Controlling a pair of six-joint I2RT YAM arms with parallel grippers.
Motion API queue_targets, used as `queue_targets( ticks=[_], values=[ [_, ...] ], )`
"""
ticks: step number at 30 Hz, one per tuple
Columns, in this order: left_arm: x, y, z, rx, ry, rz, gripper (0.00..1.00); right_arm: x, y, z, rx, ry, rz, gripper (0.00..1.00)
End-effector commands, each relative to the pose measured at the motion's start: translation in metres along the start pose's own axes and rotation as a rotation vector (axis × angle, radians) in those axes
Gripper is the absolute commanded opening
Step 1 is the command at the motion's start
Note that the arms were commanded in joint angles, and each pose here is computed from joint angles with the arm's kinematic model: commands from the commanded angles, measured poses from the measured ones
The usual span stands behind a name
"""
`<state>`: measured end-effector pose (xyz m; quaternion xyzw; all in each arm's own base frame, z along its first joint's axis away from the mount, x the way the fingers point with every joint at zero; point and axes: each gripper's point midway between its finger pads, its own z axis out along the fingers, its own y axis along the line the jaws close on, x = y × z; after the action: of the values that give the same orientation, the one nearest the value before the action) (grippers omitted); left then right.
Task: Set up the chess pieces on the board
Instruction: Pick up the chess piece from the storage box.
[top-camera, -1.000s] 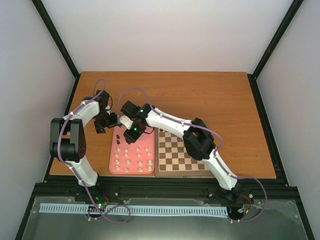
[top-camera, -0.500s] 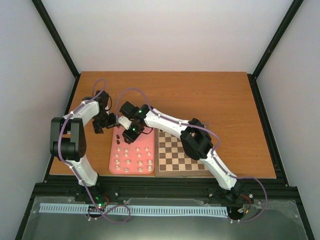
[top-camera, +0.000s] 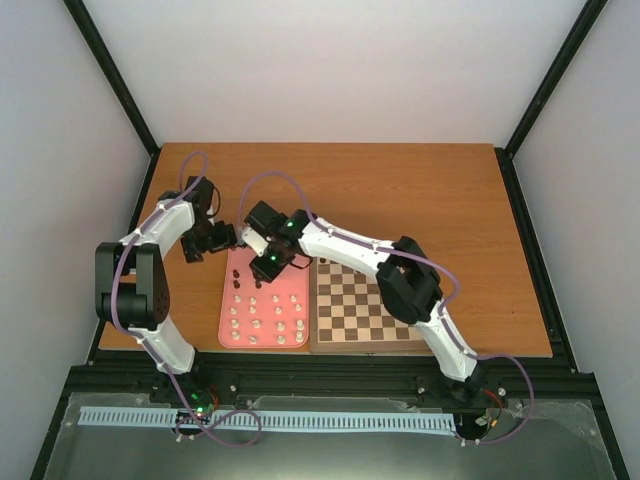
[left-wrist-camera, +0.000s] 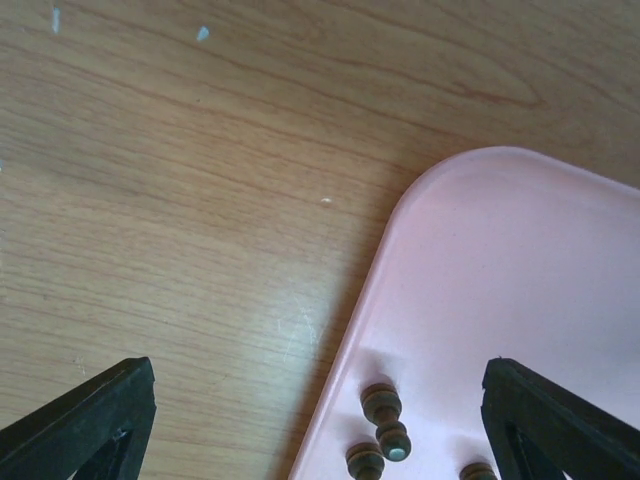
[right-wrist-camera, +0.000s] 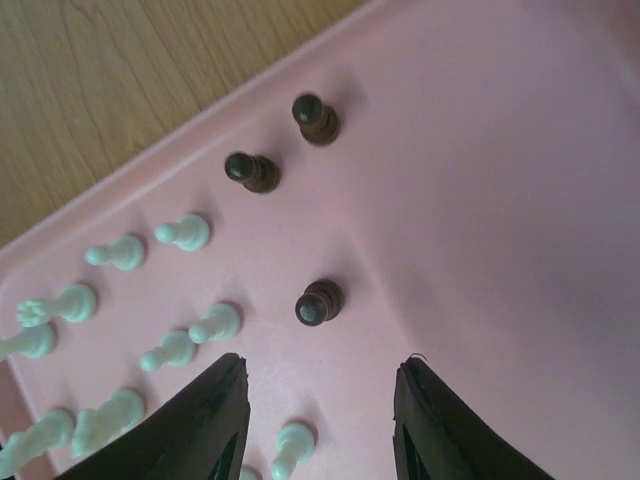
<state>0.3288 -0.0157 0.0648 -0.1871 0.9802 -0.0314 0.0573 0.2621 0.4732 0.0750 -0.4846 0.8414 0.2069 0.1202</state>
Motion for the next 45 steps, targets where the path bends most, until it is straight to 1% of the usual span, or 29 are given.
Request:
queue_targets(
  ticks=[1,4,5,7,10,14,21,26,29,32,35,38,40,45],
  values=[
    [-0.014,0.006,-0.016,-0.001,-0.058,-0.032,1.0,-0.032,0.013,-0.039,0.024,-0.14,-0.034,0.4],
    [-0.015,0.025,-0.012,0.028,-0.039,-0.12,1.0,-0.026,0.014,-0.024,-0.009,-0.08,-0.031,0.4],
    [-0.018,0.038,-0.011,0.047,-0.031,-0.178,1.0,-0.028,0.015,-0.021,-0.017,-0.075,-0.033,0.41],
    [-0.019,0.051,-0.01,0.093,-0.018,-0.262,1.0,-0.026,0.016,-0.013,-0.032,-0.062,-0.032,0.41],
    [-0.02,0.059,-0.009,0.134,-0.019,-0.335,1.0,-0.022,0.014,-0.001,-0.052,-0.037,-0.024,0.42],
    [-0.017,0.057,-0.01,0.157,-0.024,-0.362,1.0,-0.017,0.012,0.01,-0.057,-0.015,-0.018,0.42],
    [-0.016,0.052,-0.005,0.182,-0.003,-0.366,1.0,-0.005,0.012,0.027,-0.08,0.04,0.003,0.41],
    [-0.014,0.052,-0.004,0.189,-0.001,-0.366,1.0,-0.001,0.011,0.033,-0.081,0.054,0.01,0.4],
    [-0.014,0.051,-0.004,0.191,-0.002,-0.366,1.0,0.001,0.01,0.036,-0.08,0.062,0.013,0.35],
    [-0.015,0.051,-0.005,0.191,-0.008,-0.364,1.0,0.002,0.009,0.038,-0.082,0.065,0.014,0.33],
    [-0.015,0.051,-0.006,0.193,-0.009,-0.362,1.0,0.002,0.009,0.039,-0.084,0.065,0.016,0.29],
    [-0.014,0.05,-0.005,0.199,-0.005,-0.362,1.0,0.002,0.008,0.039,-0.079,0.064,0.017,0.22],
    [-0.014,0.049,-0.004,0.204,-0.002,-0.361,1.0,0.002,0.008,0.039,-0.074,0.067,0.017,0.18],
    [-0.015,0.048,-0.004,0.212,0.0,-0.361,1.0,0.001,0.006,0.036,-0.063,0.061,0.013,0.05]
  ],
)
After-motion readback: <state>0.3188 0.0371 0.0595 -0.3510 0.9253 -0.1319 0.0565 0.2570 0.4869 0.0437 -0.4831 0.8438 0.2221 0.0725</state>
